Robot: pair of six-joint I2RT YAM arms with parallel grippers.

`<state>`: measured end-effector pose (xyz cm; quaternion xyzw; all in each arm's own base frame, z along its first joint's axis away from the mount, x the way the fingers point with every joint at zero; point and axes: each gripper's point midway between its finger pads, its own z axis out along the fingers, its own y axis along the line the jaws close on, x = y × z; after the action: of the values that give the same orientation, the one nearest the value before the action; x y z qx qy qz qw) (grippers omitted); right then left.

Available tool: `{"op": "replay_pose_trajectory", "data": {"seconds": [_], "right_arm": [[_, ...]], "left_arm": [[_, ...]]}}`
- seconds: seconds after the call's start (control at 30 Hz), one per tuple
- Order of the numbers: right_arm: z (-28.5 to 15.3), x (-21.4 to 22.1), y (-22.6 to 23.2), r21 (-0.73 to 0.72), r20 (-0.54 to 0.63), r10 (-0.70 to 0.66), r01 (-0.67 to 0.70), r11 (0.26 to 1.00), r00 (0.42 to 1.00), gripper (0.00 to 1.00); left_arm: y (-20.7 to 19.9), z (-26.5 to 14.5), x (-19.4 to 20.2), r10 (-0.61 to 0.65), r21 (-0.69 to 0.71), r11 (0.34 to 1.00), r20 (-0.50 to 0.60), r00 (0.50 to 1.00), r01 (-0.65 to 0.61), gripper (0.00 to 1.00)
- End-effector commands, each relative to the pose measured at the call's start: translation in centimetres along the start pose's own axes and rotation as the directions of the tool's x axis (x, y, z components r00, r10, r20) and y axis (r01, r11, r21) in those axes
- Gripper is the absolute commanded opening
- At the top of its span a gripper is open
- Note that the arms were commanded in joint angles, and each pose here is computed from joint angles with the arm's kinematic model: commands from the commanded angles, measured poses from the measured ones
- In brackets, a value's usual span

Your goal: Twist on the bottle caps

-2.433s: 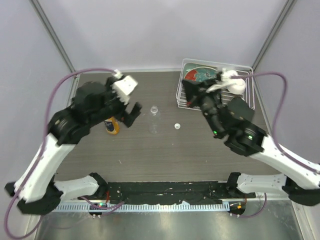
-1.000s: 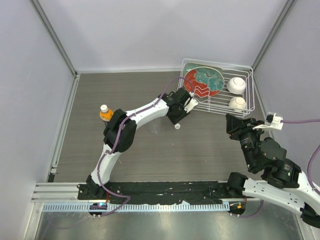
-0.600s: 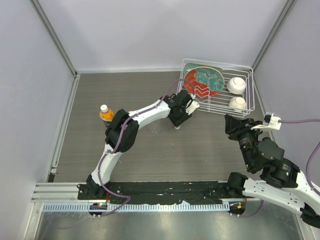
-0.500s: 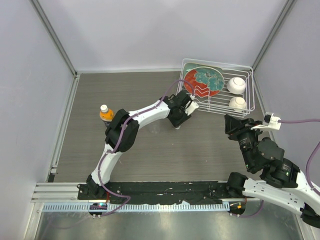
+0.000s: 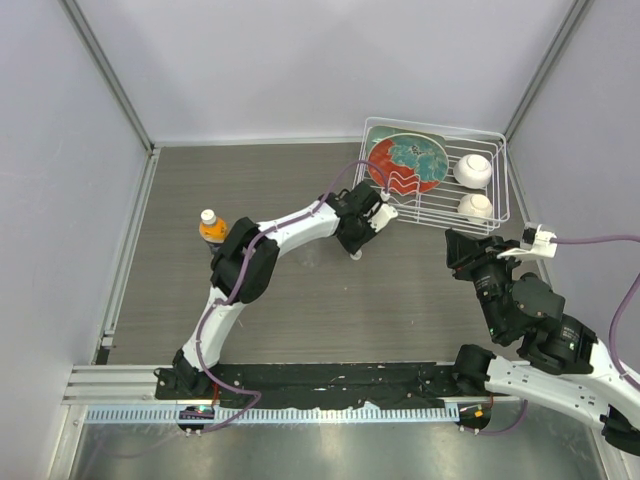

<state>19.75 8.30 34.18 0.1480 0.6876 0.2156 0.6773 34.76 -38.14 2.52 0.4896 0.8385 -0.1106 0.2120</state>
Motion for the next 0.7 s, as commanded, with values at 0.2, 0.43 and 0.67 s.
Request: {"op": "replay_pose_trajectory", "data": {"seconds": [0.2,0.43,0.67], "right_arm": [[1.0,-0.4,0.6,0.058,0.033,0.045,-0.047,0.997,0.998,0.28],[1.5,-1.3,2.0,0.079,0.061,0.227,-0.231,0.970,0.972,0.28],[2.0,-0.7,6.7,-0.057,-0.024,0.424,-0.425,0.904,0.905,0.65]], "left_arm": [[-2.9,-8.5,-6.0,-0.038,0.124,0.992,0.169,0.985,0.017,0.00],[-5.5,-23.9,-11.9,0.065,0.048,0.994,0.457,0.887,-0.097,0.00],[-6.8,-36.3,-12.1,0.287,-0.184,0.957,0.686,0.668,-0.223,0.00]]}}
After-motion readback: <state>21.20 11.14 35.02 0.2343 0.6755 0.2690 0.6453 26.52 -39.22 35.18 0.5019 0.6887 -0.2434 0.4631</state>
